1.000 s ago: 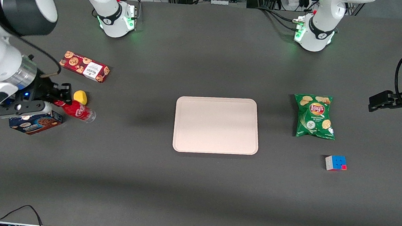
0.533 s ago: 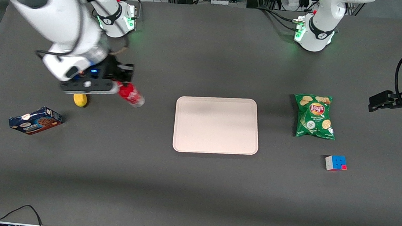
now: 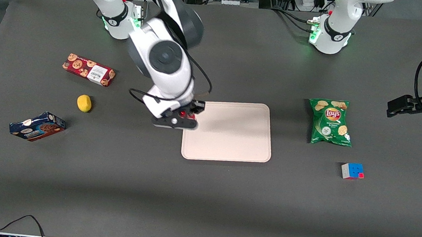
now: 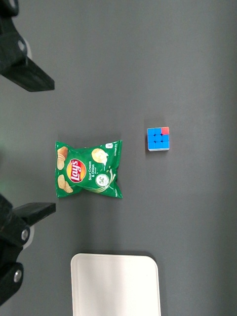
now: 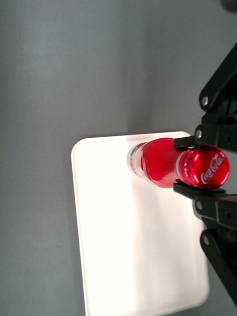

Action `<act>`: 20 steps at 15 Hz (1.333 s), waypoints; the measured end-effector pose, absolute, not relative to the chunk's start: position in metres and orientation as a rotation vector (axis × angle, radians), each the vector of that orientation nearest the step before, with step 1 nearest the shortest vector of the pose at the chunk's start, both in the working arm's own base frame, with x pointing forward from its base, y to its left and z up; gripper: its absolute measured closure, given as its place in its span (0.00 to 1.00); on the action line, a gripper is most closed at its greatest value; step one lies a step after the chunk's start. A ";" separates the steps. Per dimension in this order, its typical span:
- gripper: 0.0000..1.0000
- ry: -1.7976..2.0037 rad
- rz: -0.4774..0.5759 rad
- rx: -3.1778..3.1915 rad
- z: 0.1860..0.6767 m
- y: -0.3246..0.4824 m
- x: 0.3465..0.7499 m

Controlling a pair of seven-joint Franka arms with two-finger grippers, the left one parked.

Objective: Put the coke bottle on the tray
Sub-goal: 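Lift the bottle and carry it toward the white tray, then lower the bottle onto the tray and open the right gripper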

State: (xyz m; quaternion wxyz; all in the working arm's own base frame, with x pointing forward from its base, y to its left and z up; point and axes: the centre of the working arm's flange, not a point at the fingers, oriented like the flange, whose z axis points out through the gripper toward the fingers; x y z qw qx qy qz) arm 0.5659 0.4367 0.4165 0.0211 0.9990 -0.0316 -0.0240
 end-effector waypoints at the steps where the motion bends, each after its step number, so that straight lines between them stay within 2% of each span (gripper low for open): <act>1: 0.67 -0.115 -0.062 3.089 0.395 0.446 0.567; 5: 0.67 -0.150 -0.045 3.099 0.344 0.460 0.572; 12: 0.67 -0.213 0.010 3.105 0.326 0.461 0.574; 15: 0.63 -0.219 0.017 3.095 0.320 0.461 0.575; 18: 0.40 -0.243 0.030 3.100 0.322 0.461 0.577; 20: 0.19 -0.267 0.054 3.111 0.334 0.458 0.581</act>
